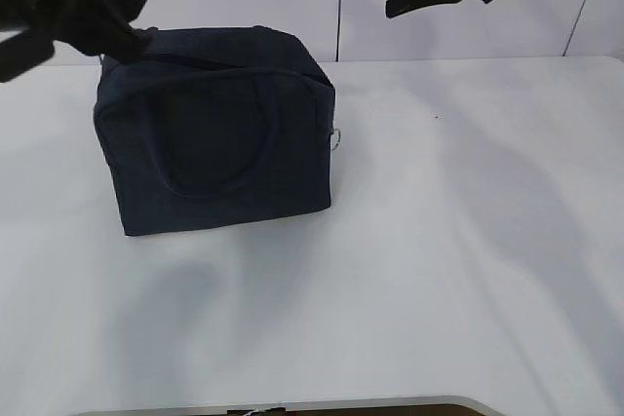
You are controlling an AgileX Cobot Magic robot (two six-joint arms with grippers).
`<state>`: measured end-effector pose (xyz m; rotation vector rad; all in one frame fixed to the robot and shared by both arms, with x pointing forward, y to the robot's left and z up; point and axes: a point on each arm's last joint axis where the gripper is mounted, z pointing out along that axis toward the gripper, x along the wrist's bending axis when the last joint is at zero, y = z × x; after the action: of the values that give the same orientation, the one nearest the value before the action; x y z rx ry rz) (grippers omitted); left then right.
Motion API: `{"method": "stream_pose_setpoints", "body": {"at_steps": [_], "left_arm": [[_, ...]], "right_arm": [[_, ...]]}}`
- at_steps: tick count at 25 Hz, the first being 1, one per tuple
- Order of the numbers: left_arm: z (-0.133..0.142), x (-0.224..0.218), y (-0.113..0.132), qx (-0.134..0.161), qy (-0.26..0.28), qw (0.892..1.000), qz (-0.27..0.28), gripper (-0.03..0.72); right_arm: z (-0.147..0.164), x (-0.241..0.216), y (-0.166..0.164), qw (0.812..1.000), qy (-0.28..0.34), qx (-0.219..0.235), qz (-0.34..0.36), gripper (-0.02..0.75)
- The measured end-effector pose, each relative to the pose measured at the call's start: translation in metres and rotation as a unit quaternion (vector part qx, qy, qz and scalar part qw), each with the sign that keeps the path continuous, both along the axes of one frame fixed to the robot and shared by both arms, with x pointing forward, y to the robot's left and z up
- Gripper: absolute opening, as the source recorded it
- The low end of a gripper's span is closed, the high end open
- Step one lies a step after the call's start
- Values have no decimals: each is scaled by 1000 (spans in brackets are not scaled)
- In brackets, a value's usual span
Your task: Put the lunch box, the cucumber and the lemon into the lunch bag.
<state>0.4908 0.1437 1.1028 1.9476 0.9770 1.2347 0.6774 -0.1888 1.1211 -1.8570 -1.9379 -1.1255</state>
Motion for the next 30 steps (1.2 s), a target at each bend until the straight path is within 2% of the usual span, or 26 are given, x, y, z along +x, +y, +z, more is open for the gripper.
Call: {"method": "stream_pose_setpoints", "body": {"at_steps": [4, 9, 14, 20, 30], "left_arm": [[23, -13, 10, -27, -30, 999, -9, 398], [47, -30, 20, -61, -66, 996, -29, 398], [54, -35, 23, -71, -76, 994, -35, 398], [61, -41, 25, -91, -87, 991, -45, 398], [62, -41, 26, -99, -87, 990, -43, 398]], "right_arm": [[17, -10, 2, 1000, -27, -3, 13, 408], [29, -19, 3, 998, -55, -30, 30, 408], [40, -27, 0, 993, -90, -61, 45, 408], [61, -45, -15, 978, -140, -149, 49, 408], [69, -105, -34, 959, -148, -229, 74, 408]]}}
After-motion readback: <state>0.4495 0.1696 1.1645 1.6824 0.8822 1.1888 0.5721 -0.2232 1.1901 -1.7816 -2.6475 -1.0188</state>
